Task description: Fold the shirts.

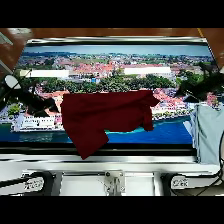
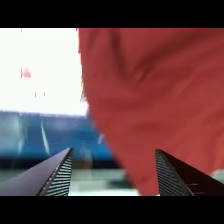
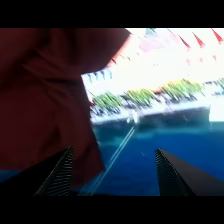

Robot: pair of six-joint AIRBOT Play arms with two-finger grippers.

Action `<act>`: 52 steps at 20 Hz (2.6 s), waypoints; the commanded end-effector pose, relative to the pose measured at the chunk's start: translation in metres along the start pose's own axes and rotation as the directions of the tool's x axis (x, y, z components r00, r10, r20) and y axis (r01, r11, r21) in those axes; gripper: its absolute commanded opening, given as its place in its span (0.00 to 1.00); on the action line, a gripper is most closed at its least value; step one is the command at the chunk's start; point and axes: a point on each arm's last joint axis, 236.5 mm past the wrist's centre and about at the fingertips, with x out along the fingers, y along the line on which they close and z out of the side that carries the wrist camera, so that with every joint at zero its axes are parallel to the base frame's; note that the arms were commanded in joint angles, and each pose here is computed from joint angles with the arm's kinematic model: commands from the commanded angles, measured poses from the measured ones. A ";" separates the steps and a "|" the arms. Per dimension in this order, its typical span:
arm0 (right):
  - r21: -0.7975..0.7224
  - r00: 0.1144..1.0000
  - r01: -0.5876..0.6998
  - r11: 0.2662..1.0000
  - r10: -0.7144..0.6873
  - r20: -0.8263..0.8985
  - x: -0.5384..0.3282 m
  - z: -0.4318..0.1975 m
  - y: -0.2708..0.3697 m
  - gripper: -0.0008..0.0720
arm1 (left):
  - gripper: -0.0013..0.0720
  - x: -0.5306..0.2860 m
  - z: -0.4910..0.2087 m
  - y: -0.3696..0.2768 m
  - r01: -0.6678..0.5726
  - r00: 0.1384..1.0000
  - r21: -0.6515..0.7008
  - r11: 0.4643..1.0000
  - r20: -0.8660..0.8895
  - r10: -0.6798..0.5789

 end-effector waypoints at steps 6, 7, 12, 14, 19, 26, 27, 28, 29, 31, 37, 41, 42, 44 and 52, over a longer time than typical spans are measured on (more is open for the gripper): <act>0.229 0.930 -0.312 0.922 0.345 -0.126 0.048 -0.098 -0.010 0.88 | 0.95 0.091 -0.041 -0.006 0.259 0.966 -0.231 0.938 0.061 -0.252; 0.233 0.936 -0.305 0.923 0.336 -0.106 0.052 -0.094 -0.012 0.87 | 0.95 0.093 -0.033 -0.005 0.260 0.965 -0.235 0.937 0.091 -0.245; 0.243 0.945 -0.304 0.921 0.324 -0.043 0.054 -0.079 -0.015 0.88 | 0.93 0.109 -0.015 -0.002 0.268 0.961 -0.276 0.923 0.140 -0.237; 0.243 0.944 -0.305 0.921 0.326 -0.048 0.054 -0.080 -0.015 0.88 | 0.92 0.119 -0.017 -0.001 0.260 0.965 -0.290 0.921 0.117 -0.235; 0.157 0.948 -0.244 0.957 0.270 -0.171 0.088 -0.109 0.002 0.97 | 0.07 0.117 -0.008 -0.001 0.264 0.963 -0.280 0.923 0.137 -0.234; 0.091 0.927 -0.206 0.974 0.224 -0.299 0.139 -0.128 0.034 0.97 | 0.07 0.092 0.001 -0.017 0.291 0.952 -0.164 0.943 0.143 -0.270; 0.073 0.924 -0.204 0.976 0.217 -0.314 0.145 -0.131 0.040 0.97 | 0.07 0.090 0.002 -0.017 0.293 0.951 -0.160 0.943 0.148 -0.270; 0.065 0.924 -0.197 0.978 0.207 -0.321 0.150 -0.133 0.045 0.97 | 0.07 0.088 0.002 -0.018 0.295 0.950 -0.156 0.943 0.151 -0.272; 0.068 0.925 -0.186 0.980 0.198 -0.324 0.156 -0.133 0.049 0.97 | 0.07 0.086 0.002 -0.019 0.296 0.949 -0.152 0.943 0.154 -0.273; 0.070 0.922 -0.170 0.983 0.184 -0.342 0.166 -0.138 0.057 0.97 | 0.07 0.082 0.003 -0.020 0.299 0.947 -0.145 0.943 0.164 -0.275; 0.083 0.916 -0.206 0.975 0.222 -0.335 0.173 -0.139 0.090 0.10 | 0.07 0.068 0.008 -0.024 0.303 0.939 -0.119 0.945 0.207 -0.275; -0.117 0.941 -0.317 0.941 0.297 -0.161 0.107 -0.099 0.126 0.10 | 0.07 -0.017 0.036 -0.048 0.294 0.860 0.077 0.953 0.413 -0.299; -0.222 0.947 -0.322 0.920 0.310 -0.089 0.072 -0.085 0.139 0.10 | 0.07 -0.060 0.044 -0.060 0.272 0.811 0.150 0.951 0.496 -0.310; -0.423 0.934 -0.264 0.867 0.340 0.114 -0.015 -0.057 0.166 0.10 | 0.07 -0.162 0.044 -0.089 0.184 0.661 0.319 0.930 0.660 -0.357; -0.392 0.112 0.338 0.856 0.377 0.920 -0.452 -0.115 0.238 0.10 | 0.07 -0.554 -0.190 -0.178 -0.214 -0.274 0.519 0.828 0.781 -0.560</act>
